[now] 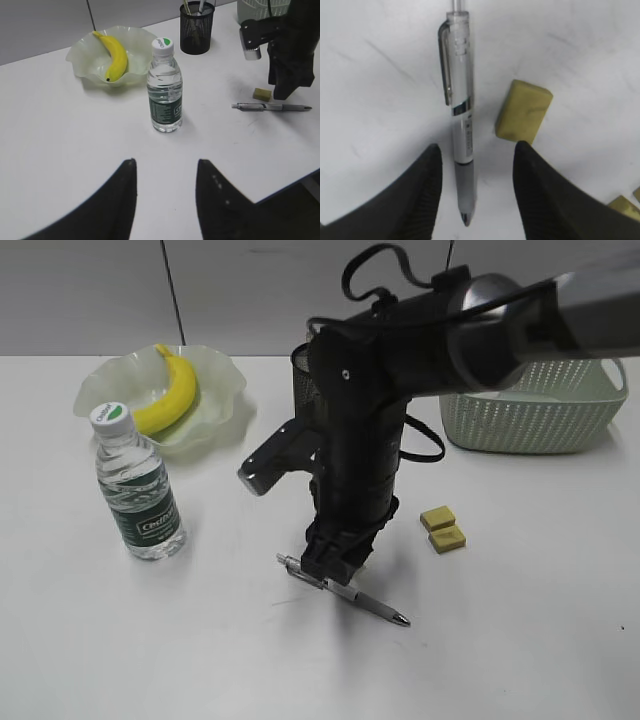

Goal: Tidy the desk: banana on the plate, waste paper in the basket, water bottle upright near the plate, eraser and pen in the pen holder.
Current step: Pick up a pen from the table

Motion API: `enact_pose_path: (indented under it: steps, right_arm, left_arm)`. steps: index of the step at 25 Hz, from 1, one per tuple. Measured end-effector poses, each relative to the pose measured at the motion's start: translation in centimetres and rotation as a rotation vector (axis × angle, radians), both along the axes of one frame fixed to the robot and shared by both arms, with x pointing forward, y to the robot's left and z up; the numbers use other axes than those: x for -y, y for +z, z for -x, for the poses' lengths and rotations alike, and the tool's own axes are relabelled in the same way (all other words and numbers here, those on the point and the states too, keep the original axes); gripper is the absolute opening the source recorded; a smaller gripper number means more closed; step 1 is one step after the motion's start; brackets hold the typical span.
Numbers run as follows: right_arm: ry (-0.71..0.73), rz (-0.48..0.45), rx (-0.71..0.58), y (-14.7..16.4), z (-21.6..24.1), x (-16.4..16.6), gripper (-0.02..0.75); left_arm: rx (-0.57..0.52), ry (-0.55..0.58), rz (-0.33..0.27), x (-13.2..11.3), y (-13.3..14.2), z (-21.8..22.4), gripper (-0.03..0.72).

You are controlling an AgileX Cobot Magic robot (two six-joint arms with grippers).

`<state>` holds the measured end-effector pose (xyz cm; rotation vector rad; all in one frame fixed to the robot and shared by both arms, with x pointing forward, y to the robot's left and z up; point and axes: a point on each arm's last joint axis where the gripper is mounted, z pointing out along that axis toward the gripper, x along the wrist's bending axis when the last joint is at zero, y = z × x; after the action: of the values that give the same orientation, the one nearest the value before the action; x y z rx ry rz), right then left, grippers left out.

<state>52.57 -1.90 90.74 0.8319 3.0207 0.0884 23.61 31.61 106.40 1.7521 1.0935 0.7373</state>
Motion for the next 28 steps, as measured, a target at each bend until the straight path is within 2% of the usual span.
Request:
enact_pose_path:
  steps: [3, 10, 21, 28]
  right_arm:
    - [-0.002, -0.008, 0.008, 1.6, 0.1, 0.1, 0.382]
    - [-0.006, -0.002, -0.009, 1.4, 0.4, 0.3, 0.382]
    - [-0.01, 0.053, -0.069, -2.6, 0.2, 0.1, 0.382]
    - [-0.013, 0.022, -0.032, -3.0, -0.2, -0.1, 0.382]
  left_arm:
    - [0.0, 0.0, 0.0, 0.0, 0.0, 0.0, 0.3]
    - [0.0, 0.0, 0.0, 0.0, 0.0, 0.0, 0.297]
    - [0.0, 0.0, 0.0, 0.0, 0.0, 0.0, 0.296]
    - [0.0, 0.0, 0.0, 0.0, 0.0, 0.0, 0.289]
